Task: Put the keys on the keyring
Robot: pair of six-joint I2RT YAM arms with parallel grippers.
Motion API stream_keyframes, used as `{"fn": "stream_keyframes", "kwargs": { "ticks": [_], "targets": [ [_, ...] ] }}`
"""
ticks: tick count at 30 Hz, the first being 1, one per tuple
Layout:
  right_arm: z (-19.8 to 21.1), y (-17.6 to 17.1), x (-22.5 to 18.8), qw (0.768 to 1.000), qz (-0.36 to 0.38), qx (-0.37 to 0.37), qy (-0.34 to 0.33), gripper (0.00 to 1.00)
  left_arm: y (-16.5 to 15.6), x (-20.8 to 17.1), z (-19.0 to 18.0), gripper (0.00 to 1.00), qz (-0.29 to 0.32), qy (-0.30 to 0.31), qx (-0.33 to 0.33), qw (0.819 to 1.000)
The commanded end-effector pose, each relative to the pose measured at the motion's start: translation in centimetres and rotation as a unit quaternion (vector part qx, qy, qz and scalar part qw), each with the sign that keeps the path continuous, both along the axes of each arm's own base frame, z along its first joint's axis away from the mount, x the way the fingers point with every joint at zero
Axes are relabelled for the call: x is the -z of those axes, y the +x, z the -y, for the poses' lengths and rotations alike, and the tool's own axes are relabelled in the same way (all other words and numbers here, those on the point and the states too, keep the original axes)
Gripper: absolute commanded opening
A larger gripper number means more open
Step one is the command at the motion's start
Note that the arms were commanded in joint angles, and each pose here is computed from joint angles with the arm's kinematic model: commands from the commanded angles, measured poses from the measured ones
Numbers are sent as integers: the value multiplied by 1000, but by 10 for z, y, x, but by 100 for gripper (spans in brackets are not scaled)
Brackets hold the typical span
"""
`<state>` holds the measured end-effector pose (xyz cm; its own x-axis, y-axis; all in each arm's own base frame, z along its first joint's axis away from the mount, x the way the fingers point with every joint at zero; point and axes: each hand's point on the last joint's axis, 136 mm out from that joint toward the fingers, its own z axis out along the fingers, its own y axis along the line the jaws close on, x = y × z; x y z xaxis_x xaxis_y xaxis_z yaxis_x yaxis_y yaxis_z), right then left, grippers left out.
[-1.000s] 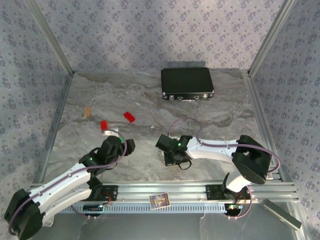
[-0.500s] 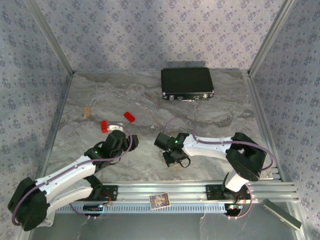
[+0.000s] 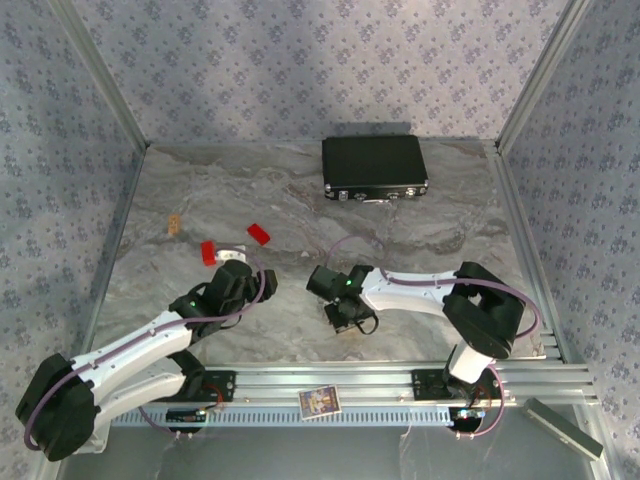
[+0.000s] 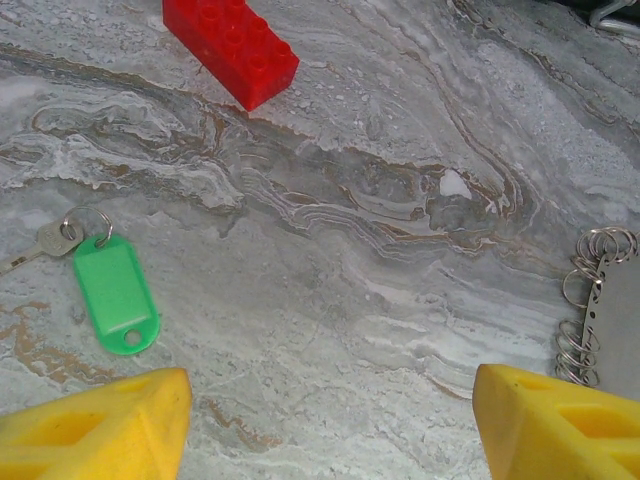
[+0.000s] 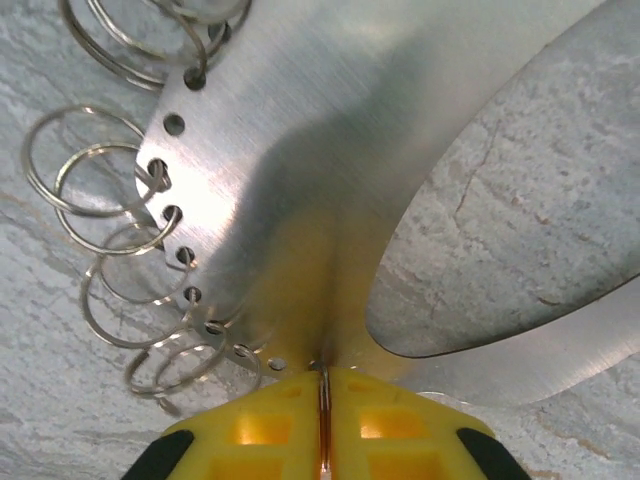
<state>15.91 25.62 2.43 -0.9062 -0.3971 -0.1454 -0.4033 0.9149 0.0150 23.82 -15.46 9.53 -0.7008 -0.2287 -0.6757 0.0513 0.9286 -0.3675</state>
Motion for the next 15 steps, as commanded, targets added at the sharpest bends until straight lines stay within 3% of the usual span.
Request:
{"fn": "stream_keyframes", "kwargs": {
  "ticks": [1, 3, 8, 15],
  "targets": [
    [5, 6, -7, 1000, 16, 4, -23, 4, 8, -16, 4, 74, 17, -9, -2, 1000],
    [7, 7, -14, 999, 27, -3, -30, 0, 8, -17, 3, 74, 19, -10, -2, 1000],
    [16, 18, -47, 994, 94, -34, -43, 0, 9, -28, 5, 74, 41, -7, 14, 999],
    [11, 46, -101, 974, 199, -109, -4, 0, 11, -78, 11, 73, 133, 5, 71, 989]
  ]
}}
